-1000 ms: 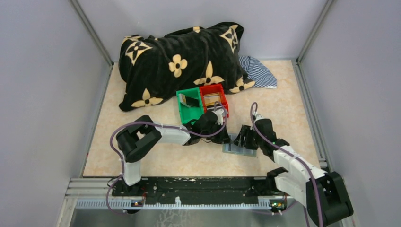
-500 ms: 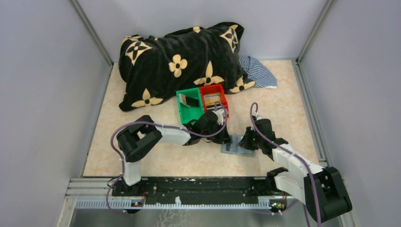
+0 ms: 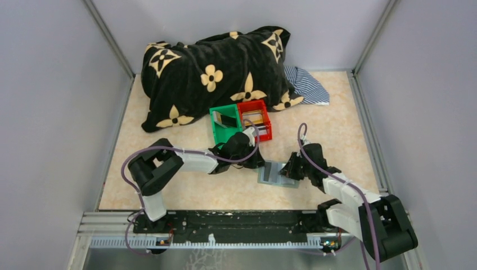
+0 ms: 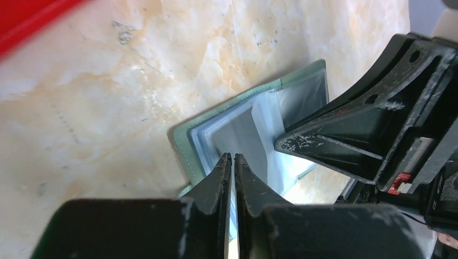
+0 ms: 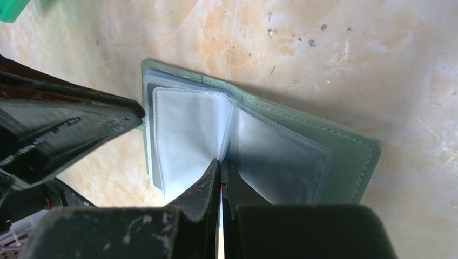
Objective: Take the credit cards out of the card holder
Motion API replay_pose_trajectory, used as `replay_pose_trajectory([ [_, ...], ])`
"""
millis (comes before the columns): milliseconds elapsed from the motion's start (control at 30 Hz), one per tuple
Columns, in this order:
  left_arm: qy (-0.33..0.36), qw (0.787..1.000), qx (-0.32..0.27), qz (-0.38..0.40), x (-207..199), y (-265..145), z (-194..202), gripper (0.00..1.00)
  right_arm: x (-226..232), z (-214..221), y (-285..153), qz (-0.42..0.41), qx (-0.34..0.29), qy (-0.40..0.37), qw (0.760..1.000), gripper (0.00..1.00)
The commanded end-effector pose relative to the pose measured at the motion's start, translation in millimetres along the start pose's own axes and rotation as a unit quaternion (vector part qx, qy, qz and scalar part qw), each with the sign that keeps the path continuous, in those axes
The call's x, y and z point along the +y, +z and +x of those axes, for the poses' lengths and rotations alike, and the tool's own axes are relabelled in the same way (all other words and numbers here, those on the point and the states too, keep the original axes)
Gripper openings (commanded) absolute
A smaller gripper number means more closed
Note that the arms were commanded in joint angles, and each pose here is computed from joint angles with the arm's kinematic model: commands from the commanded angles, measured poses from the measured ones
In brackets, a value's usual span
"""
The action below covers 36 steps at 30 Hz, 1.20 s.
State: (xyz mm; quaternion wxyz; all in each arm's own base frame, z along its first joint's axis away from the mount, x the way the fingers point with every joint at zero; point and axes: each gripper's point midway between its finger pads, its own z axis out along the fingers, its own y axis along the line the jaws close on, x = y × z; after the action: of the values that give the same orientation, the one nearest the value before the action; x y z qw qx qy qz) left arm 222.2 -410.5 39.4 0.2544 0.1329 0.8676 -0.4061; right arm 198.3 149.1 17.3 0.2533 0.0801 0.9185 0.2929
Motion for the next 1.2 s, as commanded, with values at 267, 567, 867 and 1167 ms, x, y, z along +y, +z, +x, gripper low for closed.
replay_pose_trajectory([
  [267,0.008,1.0,-0.023,-0.018,0.1,-6.1,-16.4,0.1,-2.1,5.8,2.1,-0.005,0.009,0.005,1.0,0.0],
  [567,0.013,1.0,-0.005,-0.008,-7.6,4.4,-4.7,0.1,-3.6,5.2,1.5,-0.001,0.007,0.003,1.0,0.0],
  [867,0.015,1.0,0.023,0.01,-16.9,21.4,11.1,0.1,-1.3,2.8,1.0,-0.004,0.005,-0.001,1.0,0.0],
  [1167,0.007,0.999,0.021,0.048,-32.0,20.2,10.0,0.1,5.5,-4.2,-5.8,-0.013,-0.01,-0.008,1.0,0.0],
])
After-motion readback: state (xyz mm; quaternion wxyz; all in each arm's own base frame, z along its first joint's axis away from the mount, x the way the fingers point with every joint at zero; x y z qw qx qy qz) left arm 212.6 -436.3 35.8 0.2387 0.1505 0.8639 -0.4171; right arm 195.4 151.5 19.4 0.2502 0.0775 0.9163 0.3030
